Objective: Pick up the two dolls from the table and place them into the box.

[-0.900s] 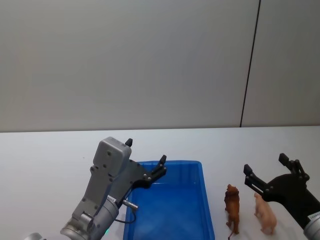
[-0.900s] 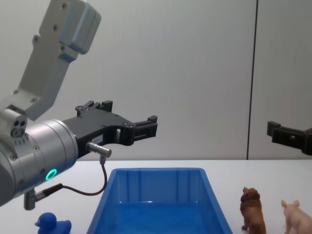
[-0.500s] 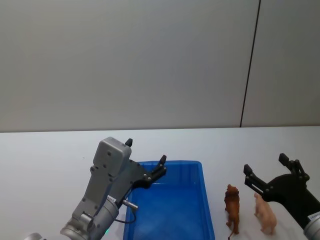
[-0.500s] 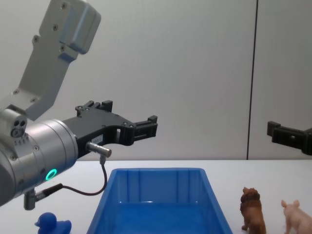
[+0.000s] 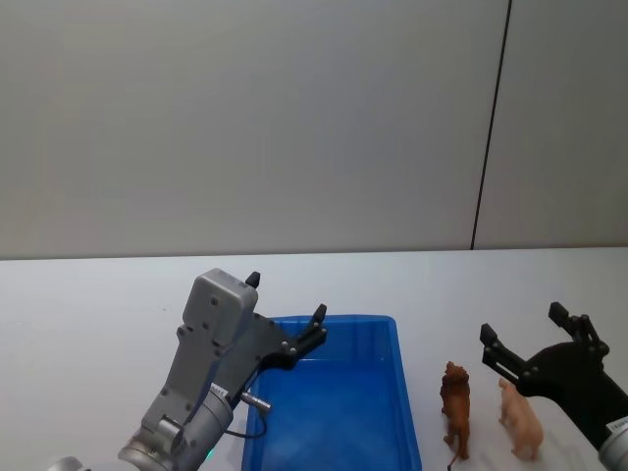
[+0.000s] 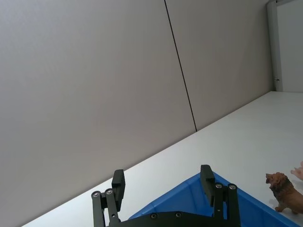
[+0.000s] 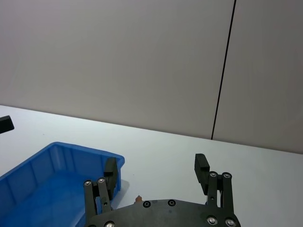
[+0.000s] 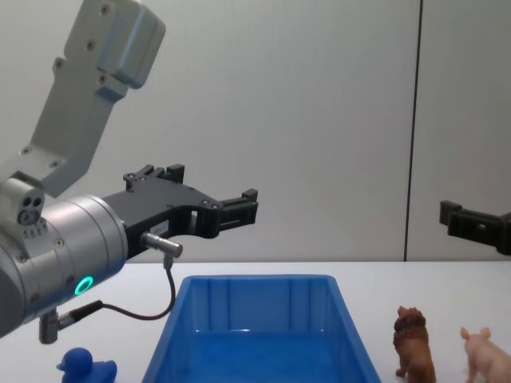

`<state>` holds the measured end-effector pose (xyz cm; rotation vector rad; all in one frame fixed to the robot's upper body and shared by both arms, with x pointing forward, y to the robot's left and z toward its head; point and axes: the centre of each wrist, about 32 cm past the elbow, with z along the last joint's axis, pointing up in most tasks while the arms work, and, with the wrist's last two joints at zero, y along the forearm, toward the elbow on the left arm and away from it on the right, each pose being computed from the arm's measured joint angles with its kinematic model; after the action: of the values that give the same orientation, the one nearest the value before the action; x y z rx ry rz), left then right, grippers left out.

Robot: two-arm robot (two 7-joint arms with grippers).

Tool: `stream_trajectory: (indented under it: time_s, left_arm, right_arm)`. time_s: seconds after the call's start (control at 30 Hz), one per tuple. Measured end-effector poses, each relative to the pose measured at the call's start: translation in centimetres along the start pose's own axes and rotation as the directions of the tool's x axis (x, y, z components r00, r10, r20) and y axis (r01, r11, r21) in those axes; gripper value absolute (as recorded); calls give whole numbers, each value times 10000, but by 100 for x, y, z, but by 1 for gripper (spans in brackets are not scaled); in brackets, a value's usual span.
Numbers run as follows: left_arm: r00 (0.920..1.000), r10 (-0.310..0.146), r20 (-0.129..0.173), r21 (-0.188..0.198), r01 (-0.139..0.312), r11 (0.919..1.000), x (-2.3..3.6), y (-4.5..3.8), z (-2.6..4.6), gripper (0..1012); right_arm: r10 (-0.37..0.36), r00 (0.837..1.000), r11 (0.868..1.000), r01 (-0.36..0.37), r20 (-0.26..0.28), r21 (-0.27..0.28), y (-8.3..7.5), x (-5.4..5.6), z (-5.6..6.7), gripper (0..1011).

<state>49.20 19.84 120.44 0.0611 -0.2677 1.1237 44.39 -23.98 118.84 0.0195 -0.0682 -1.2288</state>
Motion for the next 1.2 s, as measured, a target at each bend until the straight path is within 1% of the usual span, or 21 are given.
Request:
stream_trajectory:
  time_s: [0.07,0.27,0.4,0.5,0.57,0.87,1.03,1.2]
  left_arm:
    - [10000,-1,-1,1,1,10000,0,0,0,1001]
    - [10000,-1,-1,0,1,10000,0,0,0,1001]
    - [10000,0,-1,0,0,10000,0,0,0,1001]
    - [10000,0,0,0,0,10000,0,0,0,1001]
    - [10000,0,0,0,0,10000,0,0,0,1002]
    - [10000,0,-1,1,0,10000,0,0,0,1001]
    - [10000,0,-1,1,0,10000,0,0,0,1001]
    - [10000,0,0,0,0,10000,0,0,0,1001]
  right_arm:
    - [10,10000,10000,-10,-15,-54,-3,17,-1,1001]
    - [54,10000,9989,-57,-81,-460,-43,111,-23,1001]
    - [77,9999,9969,-84,-89,-782,-80,168,-47,1001]
    - [99,9999,9930,-104,-52,-1175,-117,222,-77,1001]
    - [114,9999,9912,-117,-34,-1320,-130,237,-89,1001]
    - [266,9995,9745,-219,177,-2232,-180,306,-182,1001]
    - [397,9989,9634,-318,244,-2663,-180,320,-248,1001]
    - [495,9984,9540,-396,259,-2972,-159,316,-306,1001]
